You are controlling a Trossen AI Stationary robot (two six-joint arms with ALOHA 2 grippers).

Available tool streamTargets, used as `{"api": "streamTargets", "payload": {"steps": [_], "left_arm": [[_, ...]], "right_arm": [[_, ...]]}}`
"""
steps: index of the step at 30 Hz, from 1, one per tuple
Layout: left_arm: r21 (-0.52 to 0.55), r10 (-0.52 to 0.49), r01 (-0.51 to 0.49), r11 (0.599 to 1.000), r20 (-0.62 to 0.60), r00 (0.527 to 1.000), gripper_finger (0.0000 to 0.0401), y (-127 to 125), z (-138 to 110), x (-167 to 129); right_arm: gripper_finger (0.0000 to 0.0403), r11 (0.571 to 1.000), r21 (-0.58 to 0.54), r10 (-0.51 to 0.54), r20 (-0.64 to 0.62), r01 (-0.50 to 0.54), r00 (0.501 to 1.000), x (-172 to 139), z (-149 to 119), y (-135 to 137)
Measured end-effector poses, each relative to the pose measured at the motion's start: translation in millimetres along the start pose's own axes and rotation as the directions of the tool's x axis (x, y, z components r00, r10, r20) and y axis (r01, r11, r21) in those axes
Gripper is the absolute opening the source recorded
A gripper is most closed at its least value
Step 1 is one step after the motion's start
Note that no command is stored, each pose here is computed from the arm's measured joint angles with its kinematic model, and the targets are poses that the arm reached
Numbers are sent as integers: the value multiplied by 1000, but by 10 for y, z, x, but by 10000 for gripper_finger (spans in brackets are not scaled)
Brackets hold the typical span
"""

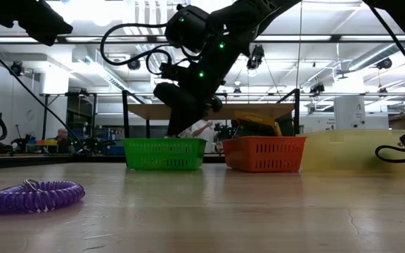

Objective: Pick & Place Office Desk Supplies
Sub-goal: Put the purple spring rubber band into the green bin

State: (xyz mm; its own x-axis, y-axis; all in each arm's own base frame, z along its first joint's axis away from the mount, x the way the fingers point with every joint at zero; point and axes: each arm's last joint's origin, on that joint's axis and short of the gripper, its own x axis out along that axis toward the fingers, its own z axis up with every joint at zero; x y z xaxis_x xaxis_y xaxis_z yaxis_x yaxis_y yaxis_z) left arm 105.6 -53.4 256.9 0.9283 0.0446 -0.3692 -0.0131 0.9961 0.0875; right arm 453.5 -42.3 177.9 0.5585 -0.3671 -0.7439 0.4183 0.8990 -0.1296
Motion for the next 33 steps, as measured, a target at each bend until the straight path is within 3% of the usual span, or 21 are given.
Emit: {"api": "streamTargets", "payload": {"steps": [18,33], "left_arm": [[0,0,0,1000,0,1000,141,0,0,0],[0,-1,1,1000,0,1000,141,0,0,0]], "right_arm": [[88,1000,-1,2,5,-2,1000,-19,11,5],[88,995,-61,83,156,-74,984,-475,361,356]]}}
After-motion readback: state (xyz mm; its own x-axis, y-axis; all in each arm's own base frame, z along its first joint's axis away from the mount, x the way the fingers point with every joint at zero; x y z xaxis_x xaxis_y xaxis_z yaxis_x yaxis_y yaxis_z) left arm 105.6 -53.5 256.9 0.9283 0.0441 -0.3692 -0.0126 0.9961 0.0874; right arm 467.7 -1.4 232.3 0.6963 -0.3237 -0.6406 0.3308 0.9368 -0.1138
